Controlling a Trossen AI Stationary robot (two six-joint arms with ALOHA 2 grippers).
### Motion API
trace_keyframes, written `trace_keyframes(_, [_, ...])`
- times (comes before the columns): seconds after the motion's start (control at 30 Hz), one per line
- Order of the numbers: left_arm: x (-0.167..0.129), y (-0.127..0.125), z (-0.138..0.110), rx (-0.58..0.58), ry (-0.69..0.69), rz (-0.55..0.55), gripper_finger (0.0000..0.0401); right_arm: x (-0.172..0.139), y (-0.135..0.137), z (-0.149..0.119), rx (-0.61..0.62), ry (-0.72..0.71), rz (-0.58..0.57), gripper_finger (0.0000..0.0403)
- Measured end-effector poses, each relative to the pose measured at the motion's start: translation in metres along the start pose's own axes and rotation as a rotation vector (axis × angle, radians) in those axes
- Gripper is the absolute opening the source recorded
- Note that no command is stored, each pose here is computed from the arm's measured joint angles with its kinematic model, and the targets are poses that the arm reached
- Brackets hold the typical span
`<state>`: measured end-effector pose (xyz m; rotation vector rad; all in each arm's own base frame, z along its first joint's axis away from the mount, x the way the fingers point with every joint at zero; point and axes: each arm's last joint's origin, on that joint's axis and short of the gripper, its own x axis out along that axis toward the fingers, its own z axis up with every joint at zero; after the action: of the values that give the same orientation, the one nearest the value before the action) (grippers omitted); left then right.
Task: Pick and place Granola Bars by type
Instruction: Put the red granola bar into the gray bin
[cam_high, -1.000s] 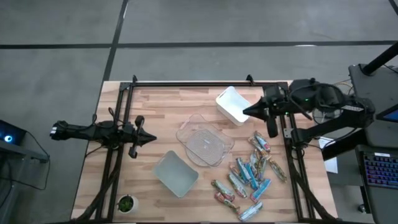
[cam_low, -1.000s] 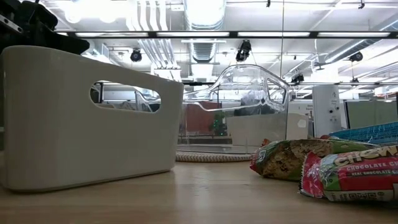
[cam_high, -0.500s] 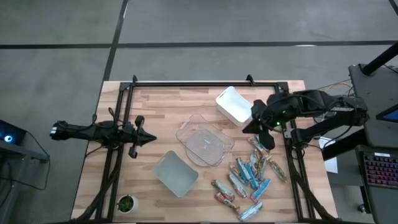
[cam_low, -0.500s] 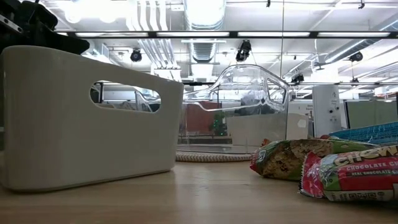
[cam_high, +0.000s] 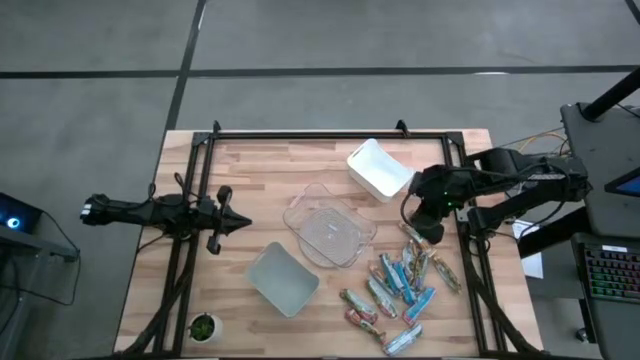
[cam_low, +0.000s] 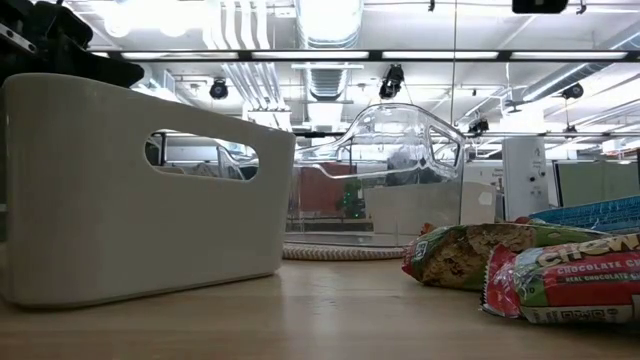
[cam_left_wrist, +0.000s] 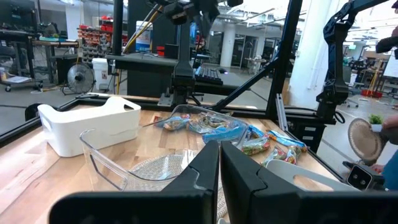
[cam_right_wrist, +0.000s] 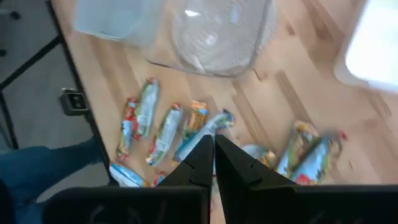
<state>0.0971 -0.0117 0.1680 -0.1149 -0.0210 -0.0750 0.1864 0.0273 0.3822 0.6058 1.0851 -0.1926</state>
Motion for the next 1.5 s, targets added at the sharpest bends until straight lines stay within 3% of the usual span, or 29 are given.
trace_keyframes(0.5, [0.000,0.000,0.000,0.000,0.000,0.000,0.0000,0.048,-0.022,-0.020,0.216,0.140,-0.162,0.0009])
trace_keyframes(0.73, [0.000,0.000,0.000,0.000,0.000,0.000,0.0000,0.061,-0.037,-0.031,0.304,0.084,-0.268,0.0009])
trace_keyframes(0.97, [0.000,0.000,0.000,0.000,0.000,0.000,0.0000,0.065,-0.049,-0.044,0.370,0.029,-0.246,0.0017])
trace_keyframes(1.13, [0.000,0.000,0.000,0.000,0.000,0.000,0.0000,0.067,-0.055,-0.050,0.362,0.039,-0.249,0.0060])
trace_keyframes(1.5, [0.000,0.000,0.000,0.000,0.000,-0.001,0.0000,0.080,-0.062,-0.057,0.308,0.091,-0.294,0.0208])
